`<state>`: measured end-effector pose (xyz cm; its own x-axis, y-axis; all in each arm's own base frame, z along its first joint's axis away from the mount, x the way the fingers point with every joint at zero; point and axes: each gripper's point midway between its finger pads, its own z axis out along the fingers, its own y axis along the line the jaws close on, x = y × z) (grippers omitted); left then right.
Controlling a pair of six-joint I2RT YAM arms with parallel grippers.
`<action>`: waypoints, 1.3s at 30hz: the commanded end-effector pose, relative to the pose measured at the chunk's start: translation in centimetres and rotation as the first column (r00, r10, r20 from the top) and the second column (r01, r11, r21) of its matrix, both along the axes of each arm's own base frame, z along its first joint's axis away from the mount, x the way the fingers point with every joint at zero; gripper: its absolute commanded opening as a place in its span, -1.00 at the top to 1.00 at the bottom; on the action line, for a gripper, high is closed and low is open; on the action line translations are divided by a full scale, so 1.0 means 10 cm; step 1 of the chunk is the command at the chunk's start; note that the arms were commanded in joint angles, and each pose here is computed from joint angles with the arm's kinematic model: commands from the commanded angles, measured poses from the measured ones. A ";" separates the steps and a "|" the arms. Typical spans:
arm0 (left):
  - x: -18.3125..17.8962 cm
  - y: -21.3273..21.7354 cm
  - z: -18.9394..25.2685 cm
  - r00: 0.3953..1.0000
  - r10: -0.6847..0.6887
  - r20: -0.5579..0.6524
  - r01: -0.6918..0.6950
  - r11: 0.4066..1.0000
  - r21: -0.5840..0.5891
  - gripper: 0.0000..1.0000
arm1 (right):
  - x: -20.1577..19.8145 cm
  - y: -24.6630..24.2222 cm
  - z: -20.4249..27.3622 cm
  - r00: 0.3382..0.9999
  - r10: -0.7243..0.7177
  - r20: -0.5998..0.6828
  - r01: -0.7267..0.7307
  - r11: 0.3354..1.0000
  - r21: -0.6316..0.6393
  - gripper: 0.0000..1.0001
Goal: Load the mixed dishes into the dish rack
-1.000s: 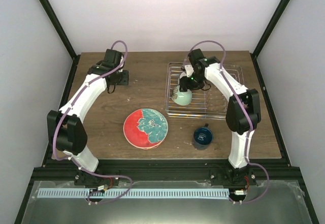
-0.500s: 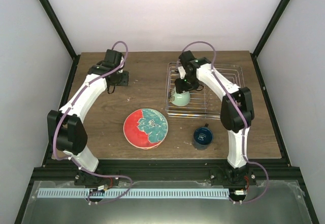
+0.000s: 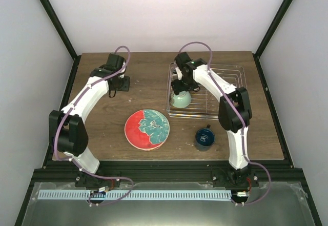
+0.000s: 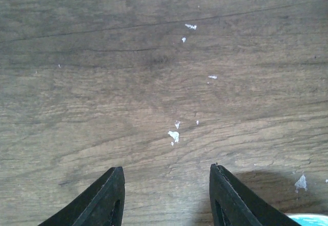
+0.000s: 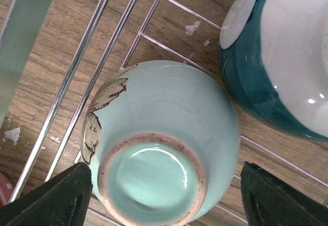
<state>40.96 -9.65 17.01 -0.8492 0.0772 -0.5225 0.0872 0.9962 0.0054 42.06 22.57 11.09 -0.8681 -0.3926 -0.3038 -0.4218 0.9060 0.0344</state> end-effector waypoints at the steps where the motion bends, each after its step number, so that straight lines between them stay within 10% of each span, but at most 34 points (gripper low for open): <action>1: -0.12 0.03 -0.03 1.000 -0.002 -0.025 0.002 1.000 -0.001 0.05 | 0.04 0.03 0.38 0.997 0.010 0.081 -0.013 0.999 0.035 -0.63; 16: -1.04 -0.02 -0.52 0.950 -0.019 -0.311 0.044 0.996 0.073 0.05 | 0.30 -0.17 1.09 0.963 -0.163 0.215 0.123 0.974 0.189 -0.72; 39: -1.95 -0.41 -0.85 0.914 -0.032 -0.404 -0.187 0.852 -0.489 0.00 | 0.28 -0.06 1.24 0.965 -0.133 0.228 0.070 0.962 0.263 -0.70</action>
<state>21.24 -11.66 8.29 -0.9852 -0.1382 -0.1011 -0.0904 0.9213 -0.3783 45.07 21.85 20.72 -0.8217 -0.1995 -0.5339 -0.3339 0.9277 0.1672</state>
